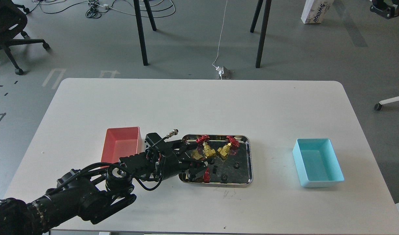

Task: Place valve in pink box and gear in blue box
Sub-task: 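Close the left gripper on the brass valve and lift it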

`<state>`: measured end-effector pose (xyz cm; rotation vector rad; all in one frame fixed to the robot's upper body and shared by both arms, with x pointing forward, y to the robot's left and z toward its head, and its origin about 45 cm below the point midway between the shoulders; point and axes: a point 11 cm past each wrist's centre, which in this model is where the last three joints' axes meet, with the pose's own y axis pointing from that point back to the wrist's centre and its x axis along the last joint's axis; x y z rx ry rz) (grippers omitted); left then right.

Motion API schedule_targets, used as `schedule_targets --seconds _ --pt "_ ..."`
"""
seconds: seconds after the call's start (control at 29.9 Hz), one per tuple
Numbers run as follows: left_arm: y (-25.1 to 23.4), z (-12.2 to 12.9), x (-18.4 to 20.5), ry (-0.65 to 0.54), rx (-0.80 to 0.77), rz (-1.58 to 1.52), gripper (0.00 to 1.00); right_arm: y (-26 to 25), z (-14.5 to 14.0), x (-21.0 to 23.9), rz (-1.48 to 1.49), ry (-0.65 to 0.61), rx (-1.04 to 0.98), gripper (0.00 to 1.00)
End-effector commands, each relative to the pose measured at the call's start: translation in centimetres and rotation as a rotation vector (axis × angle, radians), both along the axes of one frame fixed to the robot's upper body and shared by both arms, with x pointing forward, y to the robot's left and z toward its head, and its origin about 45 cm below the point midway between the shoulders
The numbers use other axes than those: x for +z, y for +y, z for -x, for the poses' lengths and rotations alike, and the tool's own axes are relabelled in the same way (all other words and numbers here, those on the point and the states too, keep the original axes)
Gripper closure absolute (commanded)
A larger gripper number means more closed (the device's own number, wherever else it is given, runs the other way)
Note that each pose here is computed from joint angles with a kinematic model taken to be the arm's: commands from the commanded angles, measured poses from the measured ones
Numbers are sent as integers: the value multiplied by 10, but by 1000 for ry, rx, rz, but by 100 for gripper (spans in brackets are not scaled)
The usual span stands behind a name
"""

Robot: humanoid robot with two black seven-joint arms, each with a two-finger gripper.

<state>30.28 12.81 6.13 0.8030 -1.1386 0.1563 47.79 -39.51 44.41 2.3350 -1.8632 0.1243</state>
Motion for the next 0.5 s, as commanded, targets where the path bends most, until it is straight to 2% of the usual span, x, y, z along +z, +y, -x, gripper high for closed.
schedule_targets --seconds 0.0,0.07,0.17,0.37,0.47 --pt "1 3 -4 26 -9 -25 54 -2 0 0 1 0 -7 1" --pt "2 3 -5 34 -8 -33 65 -2 -1 0 -1 -1 -9 1" --pt "1 2 -4 33 -7 -34 74 0 -2 -2 -1 3 -5 1" --pt "-1 -3 3 19 4 -23 81 -3 -4 -4 0 6 -18 1" --pt "3 -14 13 -7 32 -5 81 -3 -4 -6 3 9 -17 1"
